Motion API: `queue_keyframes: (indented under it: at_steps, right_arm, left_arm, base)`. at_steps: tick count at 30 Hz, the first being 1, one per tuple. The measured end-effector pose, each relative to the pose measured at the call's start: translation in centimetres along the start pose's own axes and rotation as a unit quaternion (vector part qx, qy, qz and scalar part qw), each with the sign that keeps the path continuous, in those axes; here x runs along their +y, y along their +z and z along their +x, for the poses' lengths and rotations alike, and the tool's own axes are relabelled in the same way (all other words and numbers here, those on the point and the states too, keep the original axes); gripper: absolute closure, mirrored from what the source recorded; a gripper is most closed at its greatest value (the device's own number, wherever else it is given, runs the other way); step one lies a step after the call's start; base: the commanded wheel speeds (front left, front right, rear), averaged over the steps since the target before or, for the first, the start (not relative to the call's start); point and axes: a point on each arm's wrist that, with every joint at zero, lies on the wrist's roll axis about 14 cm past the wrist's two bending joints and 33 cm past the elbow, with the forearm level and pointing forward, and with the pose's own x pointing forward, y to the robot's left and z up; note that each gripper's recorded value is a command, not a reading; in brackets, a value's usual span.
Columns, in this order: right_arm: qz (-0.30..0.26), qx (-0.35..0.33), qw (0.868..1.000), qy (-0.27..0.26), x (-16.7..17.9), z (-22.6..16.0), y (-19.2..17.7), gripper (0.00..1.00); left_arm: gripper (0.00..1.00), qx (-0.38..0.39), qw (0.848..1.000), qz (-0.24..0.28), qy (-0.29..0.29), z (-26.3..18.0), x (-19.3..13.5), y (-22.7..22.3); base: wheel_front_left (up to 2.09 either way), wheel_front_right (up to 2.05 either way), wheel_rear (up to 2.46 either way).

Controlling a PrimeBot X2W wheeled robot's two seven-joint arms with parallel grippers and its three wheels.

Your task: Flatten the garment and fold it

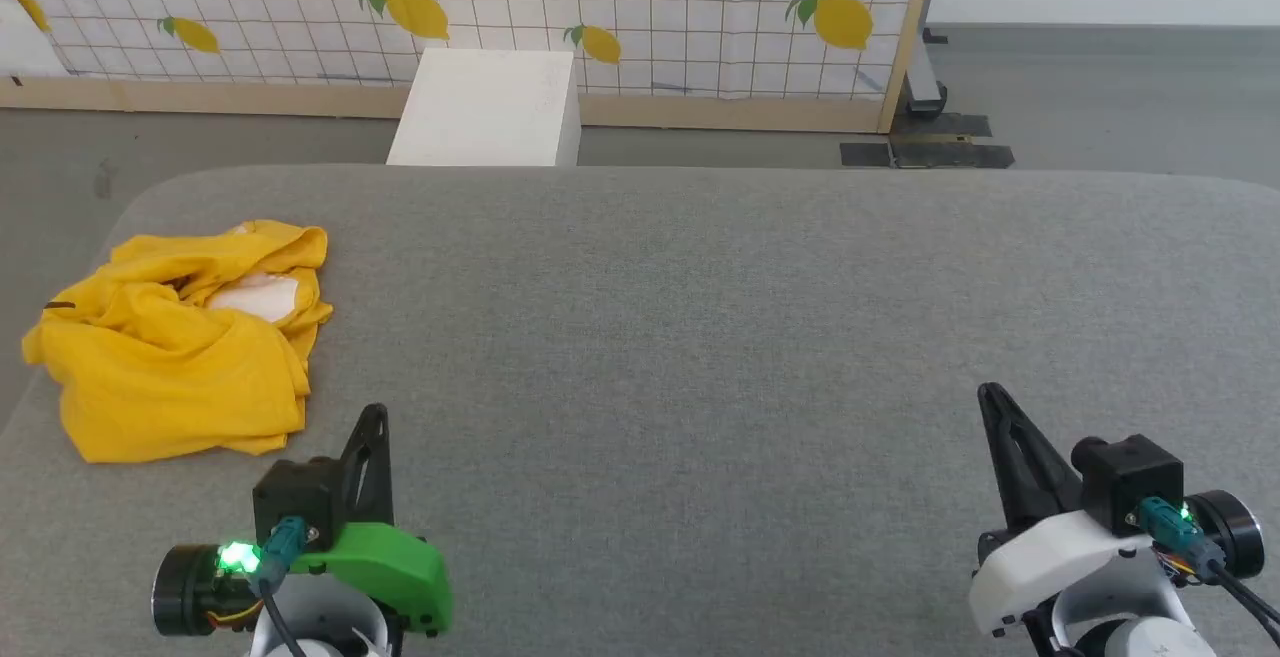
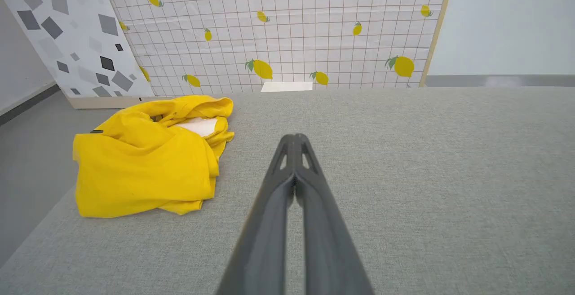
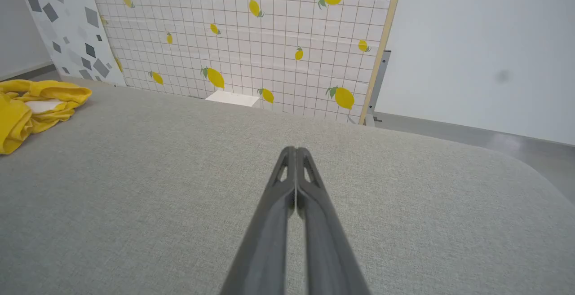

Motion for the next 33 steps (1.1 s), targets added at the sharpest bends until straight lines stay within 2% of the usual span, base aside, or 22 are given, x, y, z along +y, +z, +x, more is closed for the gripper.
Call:
queue_keyframes:
  at_steps: [17,18,33]
  right_arm:
    - [0.0,0.0,1.0,0.0,0.0,0.0,0.0,1.0]
    - [0.0,0.0,1.0,0.0,-0.01,-0.01,-0.02,0.0]
    - [0.005,-0.003,1.0,-0.012,-0.8,-0.11,-0.1,0.0]
  left_arm:
    - [1.0,0.0,1.0,0.0,0.0,0.0,0.0,0.0]
    - [0.0,0.0,1.0,0.0,0.0,-0.01,-0.02,-0.01]
    - [0.0,-0.006,1.0,-0.008,-0.002,-0.04,-0.17,0.09]
  base:
    - [0.0,0.0,0.0]
    - [0.0,0.0,0.0]
    - [0.0,0.0,0.0]
